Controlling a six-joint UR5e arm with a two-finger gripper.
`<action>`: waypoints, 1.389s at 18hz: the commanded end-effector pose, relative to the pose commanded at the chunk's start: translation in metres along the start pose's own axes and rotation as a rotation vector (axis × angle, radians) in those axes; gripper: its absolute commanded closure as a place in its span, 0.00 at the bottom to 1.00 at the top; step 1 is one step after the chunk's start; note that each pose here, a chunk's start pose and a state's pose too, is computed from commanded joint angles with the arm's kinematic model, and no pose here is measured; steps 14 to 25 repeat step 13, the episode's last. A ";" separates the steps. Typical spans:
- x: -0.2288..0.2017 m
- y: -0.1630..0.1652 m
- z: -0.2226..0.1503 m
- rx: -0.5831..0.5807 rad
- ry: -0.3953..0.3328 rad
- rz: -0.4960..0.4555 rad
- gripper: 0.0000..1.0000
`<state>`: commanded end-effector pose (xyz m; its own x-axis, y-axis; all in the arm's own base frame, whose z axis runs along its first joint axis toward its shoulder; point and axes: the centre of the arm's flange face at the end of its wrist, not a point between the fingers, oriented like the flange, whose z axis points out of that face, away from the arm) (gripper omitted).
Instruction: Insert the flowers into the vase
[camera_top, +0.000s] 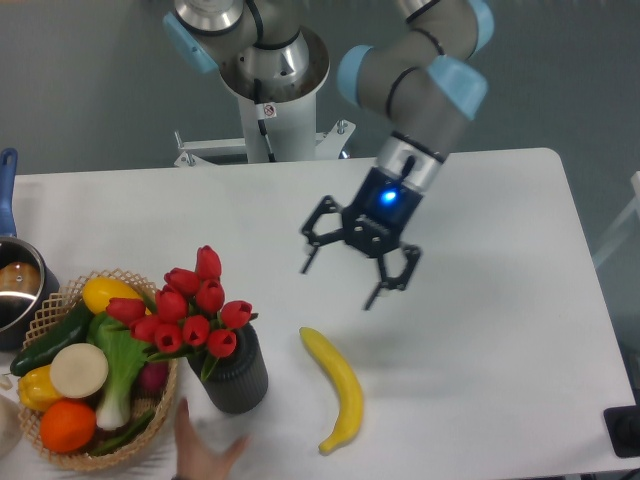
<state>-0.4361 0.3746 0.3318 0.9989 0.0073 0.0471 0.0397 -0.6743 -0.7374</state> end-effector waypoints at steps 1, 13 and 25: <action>-0.005 0.008 0.000 -0.060 -0.030 0.001 0.00; -0.030 0.058 -0.005 -0.581 -0.225 0.173 0.00; -0.030 0.058 -0.005 -0.581 -0.225 0.173 0.00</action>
